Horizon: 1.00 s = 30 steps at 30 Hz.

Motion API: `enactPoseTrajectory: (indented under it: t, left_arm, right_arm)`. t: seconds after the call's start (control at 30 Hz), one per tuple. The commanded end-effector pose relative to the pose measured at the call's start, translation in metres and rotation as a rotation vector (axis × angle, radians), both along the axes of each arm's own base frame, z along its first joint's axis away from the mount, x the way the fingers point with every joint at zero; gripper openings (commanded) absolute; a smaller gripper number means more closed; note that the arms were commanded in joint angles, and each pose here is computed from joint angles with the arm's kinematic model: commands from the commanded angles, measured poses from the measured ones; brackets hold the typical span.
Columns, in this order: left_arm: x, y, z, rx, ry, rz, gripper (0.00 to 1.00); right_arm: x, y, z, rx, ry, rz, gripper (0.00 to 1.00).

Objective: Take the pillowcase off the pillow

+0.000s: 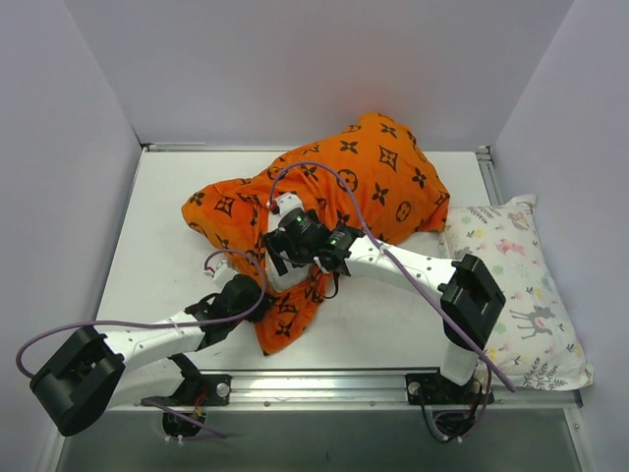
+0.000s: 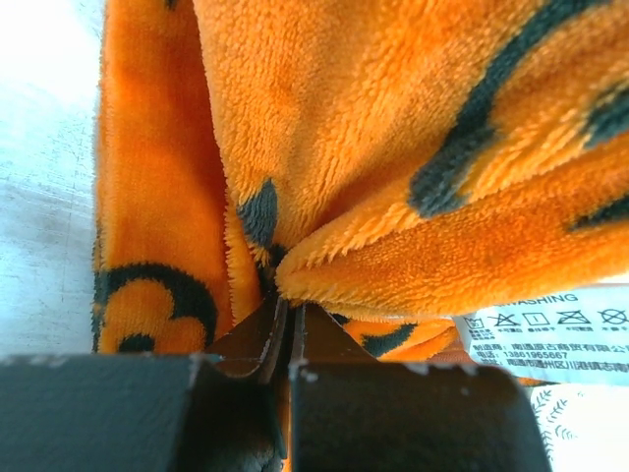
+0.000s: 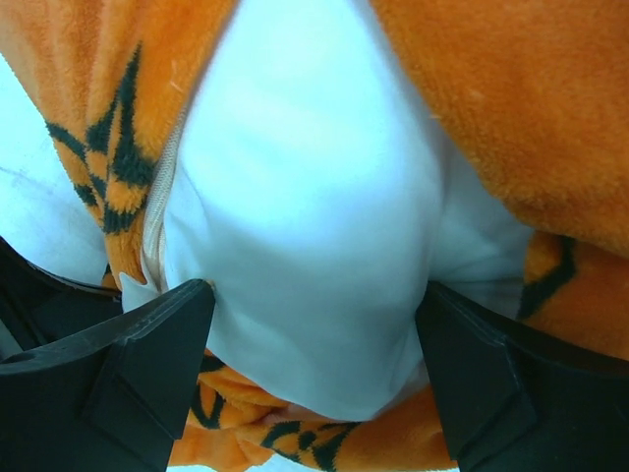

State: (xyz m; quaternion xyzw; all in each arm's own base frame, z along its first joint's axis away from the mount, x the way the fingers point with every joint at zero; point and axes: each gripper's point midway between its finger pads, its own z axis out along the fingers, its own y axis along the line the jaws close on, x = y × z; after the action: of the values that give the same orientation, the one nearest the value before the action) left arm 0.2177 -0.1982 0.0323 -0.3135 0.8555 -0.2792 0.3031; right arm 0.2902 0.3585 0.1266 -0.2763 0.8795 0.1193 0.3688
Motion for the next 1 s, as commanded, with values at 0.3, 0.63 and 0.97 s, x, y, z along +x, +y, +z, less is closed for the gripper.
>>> enactPoseTrajectory:
  t: [0.3, 0.63, 0.97]
  left_arm:
    - [-0.038, 0.023, -0.034, 0.127, 0.139, -0.063, 0.00]
    - [-0.033, 0.019, -0.020, 0.113, 0.099, -0.079, 0.00]
    - [-0.049, 0.027, -0.045, 0.186, 0.200, -0.084, 0.00]
  right_arm:
    - [-0.027, 0.009, -0.072, -0.127, 0.134, 0.039, 1.00]
    - [0.018, 0.034, -0.044, 0.073, 0.316, -0.011, 0.00]
    - [0.121, 0.019, 0.121, 0.485, 0.181, -0.250, 0.00]
